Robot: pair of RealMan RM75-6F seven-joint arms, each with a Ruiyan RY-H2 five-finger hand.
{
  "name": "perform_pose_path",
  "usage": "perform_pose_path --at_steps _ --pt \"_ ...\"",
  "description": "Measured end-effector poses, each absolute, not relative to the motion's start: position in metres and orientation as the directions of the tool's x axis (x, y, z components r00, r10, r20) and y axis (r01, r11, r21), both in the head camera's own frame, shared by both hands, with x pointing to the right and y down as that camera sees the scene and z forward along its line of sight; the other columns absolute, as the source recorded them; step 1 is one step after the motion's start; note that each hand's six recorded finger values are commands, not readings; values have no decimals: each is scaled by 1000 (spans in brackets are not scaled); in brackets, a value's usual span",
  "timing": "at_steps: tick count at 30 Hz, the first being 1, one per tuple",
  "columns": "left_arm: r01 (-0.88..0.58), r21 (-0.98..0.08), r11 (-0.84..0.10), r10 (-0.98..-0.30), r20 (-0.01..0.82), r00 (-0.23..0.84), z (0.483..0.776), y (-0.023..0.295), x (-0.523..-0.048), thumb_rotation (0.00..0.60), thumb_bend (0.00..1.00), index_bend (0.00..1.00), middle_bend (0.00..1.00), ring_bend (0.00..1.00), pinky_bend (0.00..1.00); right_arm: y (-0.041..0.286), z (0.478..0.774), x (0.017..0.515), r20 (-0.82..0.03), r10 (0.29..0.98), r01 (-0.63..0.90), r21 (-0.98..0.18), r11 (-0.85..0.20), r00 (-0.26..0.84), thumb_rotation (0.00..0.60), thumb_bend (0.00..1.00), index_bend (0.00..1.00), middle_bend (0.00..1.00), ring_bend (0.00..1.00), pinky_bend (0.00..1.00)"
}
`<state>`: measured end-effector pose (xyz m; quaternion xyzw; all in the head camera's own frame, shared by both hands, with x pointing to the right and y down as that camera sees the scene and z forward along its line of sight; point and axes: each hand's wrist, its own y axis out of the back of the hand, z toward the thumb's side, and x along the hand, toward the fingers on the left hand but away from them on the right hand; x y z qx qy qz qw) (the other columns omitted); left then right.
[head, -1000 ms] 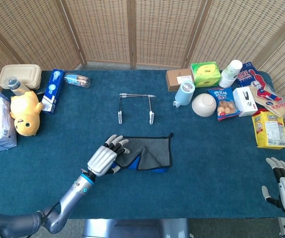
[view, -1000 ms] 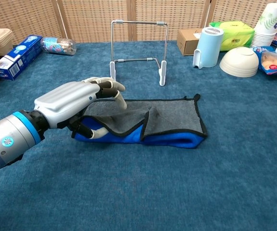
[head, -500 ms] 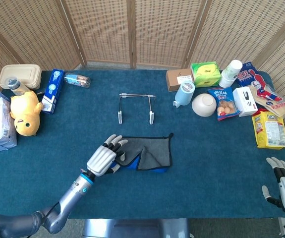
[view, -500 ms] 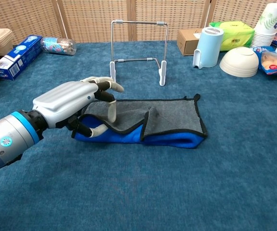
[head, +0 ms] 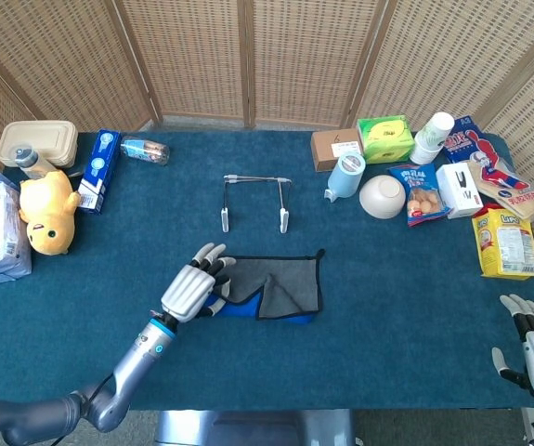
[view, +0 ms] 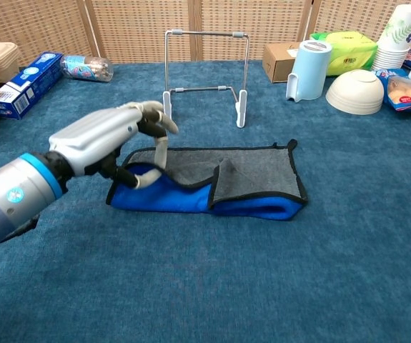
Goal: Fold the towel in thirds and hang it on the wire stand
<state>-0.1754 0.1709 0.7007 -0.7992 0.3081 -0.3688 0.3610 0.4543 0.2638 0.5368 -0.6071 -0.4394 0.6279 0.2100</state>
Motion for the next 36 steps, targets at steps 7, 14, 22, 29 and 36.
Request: perform_pose_path --at_steps 7,14,22,29,36 --pt "-251 -801 -543 -779 369 506 707 157 -176 600 501 633 245 25 26 264 536 455 -576 798 270 -808 -524 -178 600 410 67 74 0 71" --pt "-255 -802 -540 -790 380 480 717 152 -178 600 500 627 239 24 26 264 534 457 -573 798 268 -811 -519 -186 600 410 66 74 0 71" --pt "-273 -810 -519 -812 367 454 720 147 -183 600 499 624 231 20 25 264 534 456 -574 798 269 -810 -520 -185 600 411 64 73 0 71" --pt "-286 -822 -492 -832 349 431 719 141 -190 600 496 615 226 18 23 264 534 455 -574 798 270 -810 -521 -184 600 410 62 72 0 71" --pt "-276 -830 -484 -841 355 407 723 139 -199 600 495 603 219 15 22 265 533 456 -574 798 274 -810 -519 -186 600 410 59 72 0 71"
